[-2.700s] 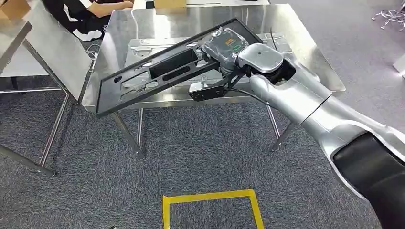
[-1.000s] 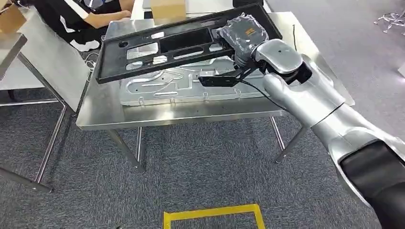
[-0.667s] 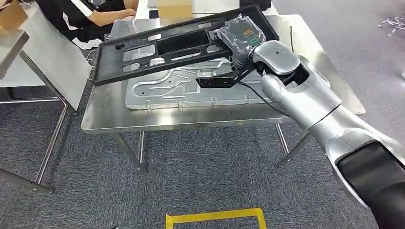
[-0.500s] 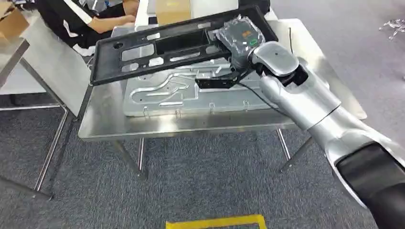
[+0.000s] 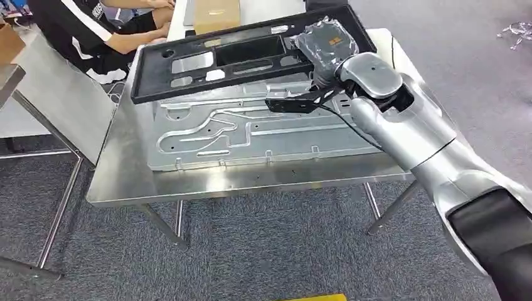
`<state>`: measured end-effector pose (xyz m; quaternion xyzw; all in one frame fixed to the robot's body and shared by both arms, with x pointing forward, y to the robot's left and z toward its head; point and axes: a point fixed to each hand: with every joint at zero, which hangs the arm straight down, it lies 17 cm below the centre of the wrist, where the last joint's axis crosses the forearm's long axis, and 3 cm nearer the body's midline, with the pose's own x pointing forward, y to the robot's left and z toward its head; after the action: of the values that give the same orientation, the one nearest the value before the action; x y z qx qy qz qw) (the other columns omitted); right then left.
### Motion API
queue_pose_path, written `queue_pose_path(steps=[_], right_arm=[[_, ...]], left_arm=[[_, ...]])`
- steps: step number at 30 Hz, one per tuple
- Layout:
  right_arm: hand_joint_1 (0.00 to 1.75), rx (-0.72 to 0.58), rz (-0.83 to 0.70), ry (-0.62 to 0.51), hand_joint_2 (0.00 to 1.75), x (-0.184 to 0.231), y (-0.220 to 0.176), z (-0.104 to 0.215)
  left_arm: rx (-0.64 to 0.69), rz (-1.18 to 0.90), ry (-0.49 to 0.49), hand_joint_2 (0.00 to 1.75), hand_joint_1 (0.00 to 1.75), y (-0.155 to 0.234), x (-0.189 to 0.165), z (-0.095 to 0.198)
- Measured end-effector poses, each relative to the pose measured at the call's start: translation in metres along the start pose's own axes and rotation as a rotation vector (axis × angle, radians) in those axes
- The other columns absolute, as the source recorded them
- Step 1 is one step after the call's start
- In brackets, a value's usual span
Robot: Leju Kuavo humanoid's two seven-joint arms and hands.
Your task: Take the parts from the cabinet and place them on the table.
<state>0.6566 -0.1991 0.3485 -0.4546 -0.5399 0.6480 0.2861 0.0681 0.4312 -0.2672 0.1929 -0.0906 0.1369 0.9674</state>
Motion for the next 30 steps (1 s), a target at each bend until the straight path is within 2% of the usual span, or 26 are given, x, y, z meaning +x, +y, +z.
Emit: queue_pose_path(steps=[7, 18, 22, 26, 30], right_arm=[[1.75, 0.001, -0.006, 0.005, 1.75, -0.002, 0.002, 0.001], [1.75, 0.050, -0.046, -0.007, 1.75, 0.015, 0.056, 0.009], [1.75, 0.040, -0.086, -0.016, 1.75, 0.020, 0.061, 0.010], [1.75, 0.079, -0.084, -0.037, 1.75, 0.038, 0.095, 0.017], [1.75, 0.096, -0.087, -0.043, 1.75, 0.045, 0.110, 0.020]], left_arm=[[-0.001, -0.001, -0.001, 1.75, 0.00, 0.001, 0.000, 0.000], [0.001, -0.001, 0.000, 1.75, 0.00, 0.000, 0.000, 0.000], [0.003, -0.001, -0.006, 1.75, 0.00, 0.000, 0.003, 0.000], [0.001, -0.008, -0.006, 1.75, 0.00, -0.001, 0.002, 0.000], [0.014, -0.019, -0.011, 1.75, 0.00, 0.007, 0.004, -0.002]])
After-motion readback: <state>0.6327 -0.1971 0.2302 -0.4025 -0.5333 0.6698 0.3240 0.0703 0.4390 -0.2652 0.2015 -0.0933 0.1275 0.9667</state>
